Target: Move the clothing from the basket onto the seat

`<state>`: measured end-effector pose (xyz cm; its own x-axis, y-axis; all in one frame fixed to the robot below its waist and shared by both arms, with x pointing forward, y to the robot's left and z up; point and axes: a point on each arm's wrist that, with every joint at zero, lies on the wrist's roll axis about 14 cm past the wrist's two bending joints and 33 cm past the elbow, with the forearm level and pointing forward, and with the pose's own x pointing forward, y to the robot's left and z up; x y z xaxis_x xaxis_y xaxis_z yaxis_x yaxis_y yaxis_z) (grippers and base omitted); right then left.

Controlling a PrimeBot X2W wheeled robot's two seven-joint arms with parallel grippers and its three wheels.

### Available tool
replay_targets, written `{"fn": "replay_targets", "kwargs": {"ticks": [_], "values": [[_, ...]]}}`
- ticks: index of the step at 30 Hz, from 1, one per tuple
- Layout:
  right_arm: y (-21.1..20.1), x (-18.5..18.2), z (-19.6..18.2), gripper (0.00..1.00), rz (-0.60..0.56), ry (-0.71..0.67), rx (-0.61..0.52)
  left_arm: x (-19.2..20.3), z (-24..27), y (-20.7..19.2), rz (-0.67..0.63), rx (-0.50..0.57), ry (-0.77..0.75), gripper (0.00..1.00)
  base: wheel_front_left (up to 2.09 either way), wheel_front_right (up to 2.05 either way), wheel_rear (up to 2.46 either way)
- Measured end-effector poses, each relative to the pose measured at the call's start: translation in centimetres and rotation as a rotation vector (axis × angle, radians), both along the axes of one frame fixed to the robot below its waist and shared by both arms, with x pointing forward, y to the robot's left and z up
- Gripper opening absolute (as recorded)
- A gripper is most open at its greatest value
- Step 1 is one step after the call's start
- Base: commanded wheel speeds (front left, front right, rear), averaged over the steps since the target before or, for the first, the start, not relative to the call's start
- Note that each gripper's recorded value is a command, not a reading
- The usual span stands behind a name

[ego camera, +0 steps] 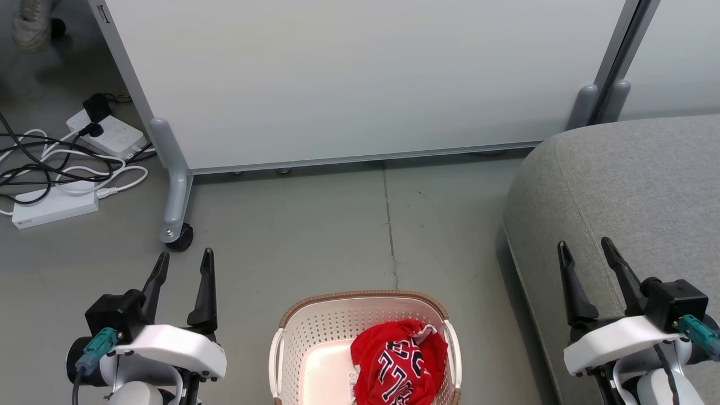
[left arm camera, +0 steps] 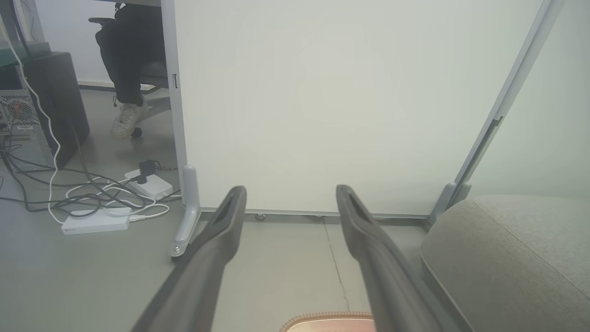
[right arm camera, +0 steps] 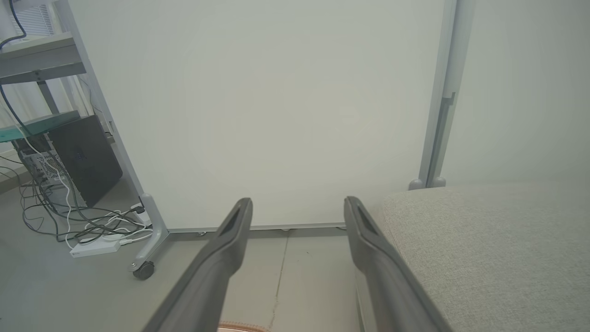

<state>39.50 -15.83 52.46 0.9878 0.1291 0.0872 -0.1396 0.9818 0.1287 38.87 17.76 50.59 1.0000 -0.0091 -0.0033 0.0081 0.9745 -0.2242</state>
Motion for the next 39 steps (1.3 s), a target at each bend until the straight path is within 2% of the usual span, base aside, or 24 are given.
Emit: {"fn": "replay_targets", "kwargs": {"ticks": [22, 39], "values": [[1.0, 0.1, -1.3, 1.00, 0.026, 0.022, -0.114, -0.7, -2.1, 0.8, 0.010, 0.130, 0.097, 1.00, 0.00, 0.00, 0.00], [0.4, 0.1, -1.9, 1.00, 0.004, 0.048, -0.081, -0.8, -2.2, 0.6, 0.003, 0.134, 0.099, 1.00, 0.00, 0.00, 0.00]]}}
